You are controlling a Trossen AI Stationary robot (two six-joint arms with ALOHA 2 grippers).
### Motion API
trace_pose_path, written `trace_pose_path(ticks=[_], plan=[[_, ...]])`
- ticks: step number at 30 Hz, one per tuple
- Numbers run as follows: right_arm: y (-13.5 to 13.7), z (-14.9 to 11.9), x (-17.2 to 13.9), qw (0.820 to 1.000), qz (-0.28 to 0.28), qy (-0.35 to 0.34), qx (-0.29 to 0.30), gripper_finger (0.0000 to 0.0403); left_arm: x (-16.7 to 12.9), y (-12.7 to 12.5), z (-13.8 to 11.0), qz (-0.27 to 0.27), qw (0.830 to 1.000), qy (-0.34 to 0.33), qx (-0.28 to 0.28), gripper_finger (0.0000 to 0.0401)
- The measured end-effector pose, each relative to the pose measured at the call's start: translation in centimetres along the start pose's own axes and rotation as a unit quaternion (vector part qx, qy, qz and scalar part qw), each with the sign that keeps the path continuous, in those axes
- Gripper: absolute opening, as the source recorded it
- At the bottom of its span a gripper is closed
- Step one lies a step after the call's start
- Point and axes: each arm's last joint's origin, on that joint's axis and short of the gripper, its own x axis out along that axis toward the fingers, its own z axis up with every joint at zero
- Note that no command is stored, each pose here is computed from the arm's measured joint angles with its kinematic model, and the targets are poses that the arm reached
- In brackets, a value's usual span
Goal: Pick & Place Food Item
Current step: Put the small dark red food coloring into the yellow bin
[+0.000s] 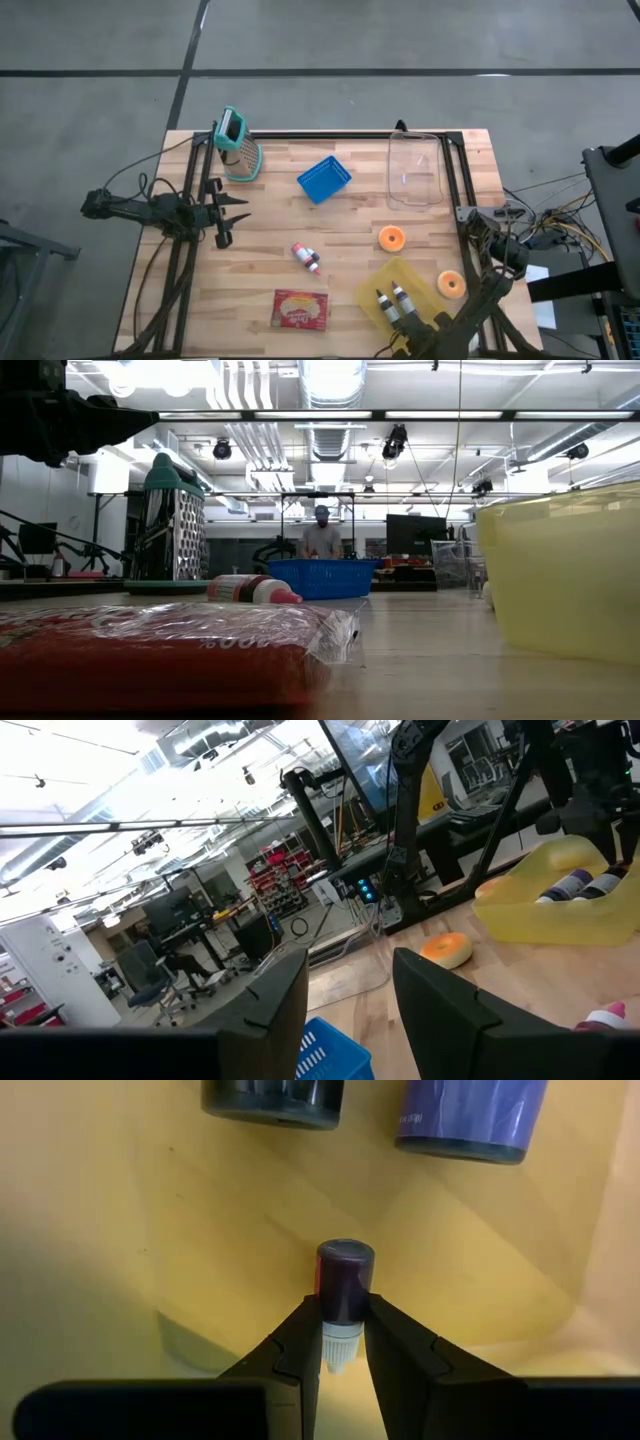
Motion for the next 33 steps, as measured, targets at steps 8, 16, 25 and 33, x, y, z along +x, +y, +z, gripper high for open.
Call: trace_pose_path(ticks=[8, 16, 25, 33], plan=[[0.00, 0.00, 0.00, 1.000, 0.000, 0.000, 0.002, 0.0068, 0.00, 0.00, 0.00, 0.000, 1.000, 0.000, 0.000, 0.0152], [0.01, 0.03, 0.01, 1.000, 0.000, -0.001, 0.009, 0.0068, 0.00, 0.00, -0.01, 0.000, 1.000, 0.000, 0.000, 0.0152], [0.04, 0.08, 0.01, 1.000, 0.005, -0.012, 0.006, 0.0074, 0.00, 0.00, 0.00, 0.000, 1.000, 0.000, 0.000, 0.0152], [0.10, 0.10, 0.09, 1.000, 0.007, -0.016, 0.006, 0.0117, 0.00, 0.00, 0.00, 0.000, 1.000, 0.000, 0.000, 0.0152]])
